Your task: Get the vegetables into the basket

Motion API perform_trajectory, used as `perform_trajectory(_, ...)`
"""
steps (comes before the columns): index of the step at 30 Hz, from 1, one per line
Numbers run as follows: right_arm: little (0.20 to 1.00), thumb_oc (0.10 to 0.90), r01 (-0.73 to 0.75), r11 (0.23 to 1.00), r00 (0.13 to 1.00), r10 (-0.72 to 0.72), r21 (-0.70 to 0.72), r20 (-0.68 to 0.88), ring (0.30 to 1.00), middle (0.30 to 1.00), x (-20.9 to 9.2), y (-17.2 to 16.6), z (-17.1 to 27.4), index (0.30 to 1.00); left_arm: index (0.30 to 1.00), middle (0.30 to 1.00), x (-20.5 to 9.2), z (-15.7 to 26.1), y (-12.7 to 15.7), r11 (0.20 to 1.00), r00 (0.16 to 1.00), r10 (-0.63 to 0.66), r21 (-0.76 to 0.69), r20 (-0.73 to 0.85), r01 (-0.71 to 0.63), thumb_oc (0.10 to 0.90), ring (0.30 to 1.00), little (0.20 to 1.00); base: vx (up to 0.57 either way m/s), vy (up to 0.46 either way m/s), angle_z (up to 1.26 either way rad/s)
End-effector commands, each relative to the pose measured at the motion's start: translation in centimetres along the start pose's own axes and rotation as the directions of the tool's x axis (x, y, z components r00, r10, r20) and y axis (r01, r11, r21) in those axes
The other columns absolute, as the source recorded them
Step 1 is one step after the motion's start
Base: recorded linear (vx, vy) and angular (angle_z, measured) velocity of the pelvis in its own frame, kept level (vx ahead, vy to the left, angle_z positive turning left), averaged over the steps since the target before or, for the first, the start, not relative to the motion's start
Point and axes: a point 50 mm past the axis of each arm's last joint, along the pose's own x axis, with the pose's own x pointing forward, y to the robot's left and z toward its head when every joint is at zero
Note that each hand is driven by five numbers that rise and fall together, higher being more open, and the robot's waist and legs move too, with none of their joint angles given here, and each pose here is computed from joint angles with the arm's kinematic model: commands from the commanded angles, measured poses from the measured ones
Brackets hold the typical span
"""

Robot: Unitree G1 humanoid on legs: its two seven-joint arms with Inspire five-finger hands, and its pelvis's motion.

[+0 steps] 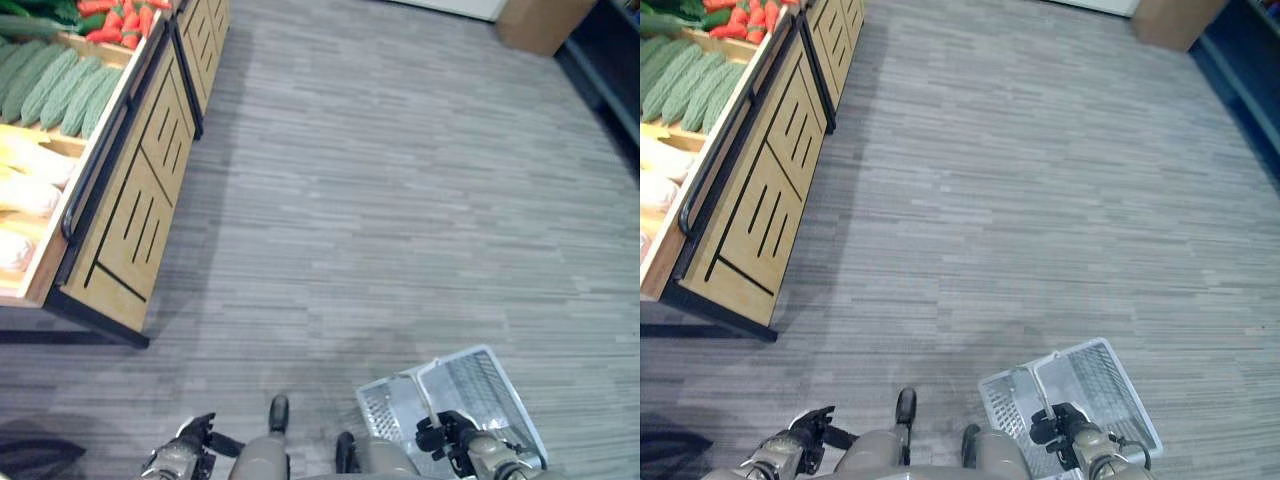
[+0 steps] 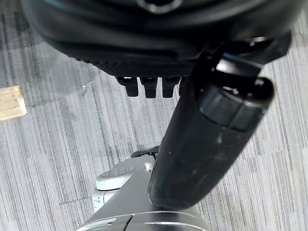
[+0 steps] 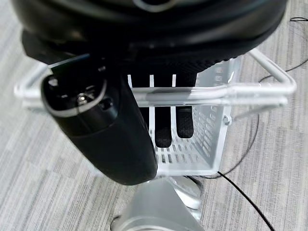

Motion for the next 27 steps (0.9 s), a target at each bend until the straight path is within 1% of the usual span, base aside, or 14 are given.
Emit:
perform_trajectory(1,0.3,0.4,0.035,0.999,0.997,-0.035,0.001,-0.067,0.3,0.3,-0.4,-1.6,-2.1,0.3,1.0,1.0,0.0,0.2,-0.1,1.0,1.0,-0.007,-0.003,0.01,0.007,0.9,1.0,1.0,0.37,-0.009,0.3)
perform_trajectory(5,0.3,0.4,0.026,1.0,0.996,-0.026,0.002,-0.083,0.3,0.3,-0.4,-1.4,-2.7,0.3,1.0,1.0,0.0,-0.3,-0.5,1.0,1.0,-0.016,0.0,-0.006,0.016,0.9,1.0,1.0,0.35,-0.016,0.42)
perform_trajectory(7,0.3,0.4,0.028,1.0,0.994,-0.028,-0.001,-0.104,0.3,0.3,-0.7,-1.5,-3.8,0.3,1.0,1.0,0.0,-0.5,-1.1,0.999,0.999,-0.034,0.002,-0.011,0.034,0.9,1.0,1.0,0.39,-0.082,0.92)
perform_trajectory(12,0.3,0.4,0.039,0.999,0.992,-0.038,0.005,-0.121,0.3,0.3,-0.9,-2.0,-4.6,0.3,1.0,1.0,0.1,-0.1,-2.0,0.998,0.998,-0.06,0.021,-0.004,0.06,0.9,1.0,1.0,0.27,-0.167,0.71)
perform_trajectory(16,0.3,0.4,0.046,0.999,0.992,-0.045,0.009,-0.12,0.3,0.3,-0.9,-2.2,-4.7,0.3,1.0,1.0,0.1,0.3,-2.2,0.998,0.998,-0.061,0.007,0.008,0.061,0.9,1.0,1.0,0.18,-0.175,0.6)
perform_trajectory(23,0.3,0.4,0.046,0.998,0.992,-0.05,-0.037,-0.113,0.3,0.3,-0.9,-2.7,-4.4,0.3,1.0,1.0,0.1,0.9,-1.9,0.998,0.998,-0.053,-0.018,0.026,0.053,0.9,1.0,1.0,0.12,-0.138,0.2)
perform_trajectory(27,0.3,0.4,0.071,0.997,0.989,-0.073,-0.02,-0.126,0.3,0.3,-1.1,-3.2,-4.8,0.3,1.0,1.0,0.1,0.3,-2.1,0.998,0.998,-0.055,-0.022,0.008,0.055,0.9,1.0,1.0,0.27,0.086,0.24)
